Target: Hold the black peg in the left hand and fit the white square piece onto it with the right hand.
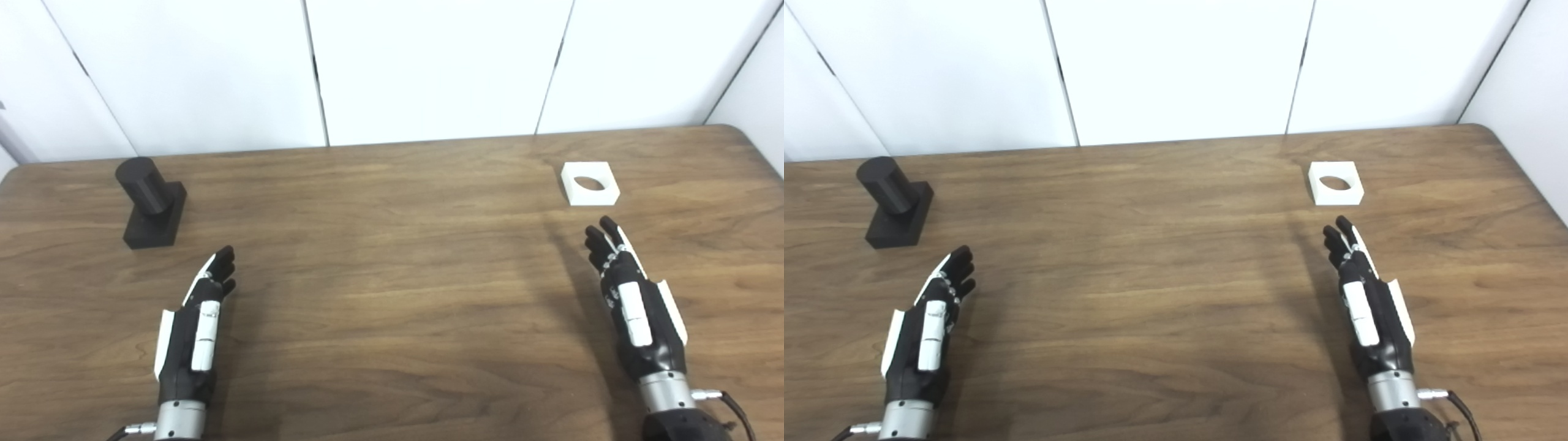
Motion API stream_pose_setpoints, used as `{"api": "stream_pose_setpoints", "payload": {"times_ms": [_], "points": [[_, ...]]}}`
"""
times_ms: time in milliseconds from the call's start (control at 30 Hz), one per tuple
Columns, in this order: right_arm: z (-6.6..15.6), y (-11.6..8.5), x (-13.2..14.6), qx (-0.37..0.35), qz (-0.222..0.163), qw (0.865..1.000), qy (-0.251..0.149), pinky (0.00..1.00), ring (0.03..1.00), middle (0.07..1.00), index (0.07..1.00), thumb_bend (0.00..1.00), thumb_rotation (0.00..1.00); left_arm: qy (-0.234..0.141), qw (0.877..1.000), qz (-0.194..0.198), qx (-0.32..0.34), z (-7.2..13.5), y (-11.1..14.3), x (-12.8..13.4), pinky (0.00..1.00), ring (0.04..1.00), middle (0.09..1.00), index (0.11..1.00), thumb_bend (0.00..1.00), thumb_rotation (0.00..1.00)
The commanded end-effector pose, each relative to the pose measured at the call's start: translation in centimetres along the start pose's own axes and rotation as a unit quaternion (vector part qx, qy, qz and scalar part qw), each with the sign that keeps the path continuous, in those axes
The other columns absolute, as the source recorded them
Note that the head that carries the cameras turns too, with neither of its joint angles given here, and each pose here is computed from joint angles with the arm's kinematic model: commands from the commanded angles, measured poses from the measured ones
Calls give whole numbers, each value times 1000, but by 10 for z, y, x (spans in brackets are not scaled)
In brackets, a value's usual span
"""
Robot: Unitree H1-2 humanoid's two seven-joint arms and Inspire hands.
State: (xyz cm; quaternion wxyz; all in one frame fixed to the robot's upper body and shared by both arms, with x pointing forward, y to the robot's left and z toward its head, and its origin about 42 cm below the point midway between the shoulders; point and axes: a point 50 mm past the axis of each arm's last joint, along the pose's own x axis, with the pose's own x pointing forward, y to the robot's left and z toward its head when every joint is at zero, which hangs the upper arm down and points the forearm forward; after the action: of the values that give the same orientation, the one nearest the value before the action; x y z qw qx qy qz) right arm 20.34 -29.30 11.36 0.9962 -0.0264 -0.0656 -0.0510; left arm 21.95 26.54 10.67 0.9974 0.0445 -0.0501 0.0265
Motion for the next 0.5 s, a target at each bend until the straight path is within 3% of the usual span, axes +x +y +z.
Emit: {"api": "stream_pose_setpoints", "payload": {"times_ms": [0,367,467], "points": [[4,3,-1,10,-1,1000,-21,975,945,927,952,584,907,-14,1000,3,-3,6,-5,-3,922,938,928,892,660,931],[3,-10,-1,4,0,1000,-21,984,965,943,967,559,917,-16,1000,-4,-5,3,-20,-6,923,933,932,902,633,953],[2,-15,-1,1,6,1000,-27,999,974,958,988,539,946,-23,1000,-5,10,3,-28,-7,883,901,901,879,642,957]]}}
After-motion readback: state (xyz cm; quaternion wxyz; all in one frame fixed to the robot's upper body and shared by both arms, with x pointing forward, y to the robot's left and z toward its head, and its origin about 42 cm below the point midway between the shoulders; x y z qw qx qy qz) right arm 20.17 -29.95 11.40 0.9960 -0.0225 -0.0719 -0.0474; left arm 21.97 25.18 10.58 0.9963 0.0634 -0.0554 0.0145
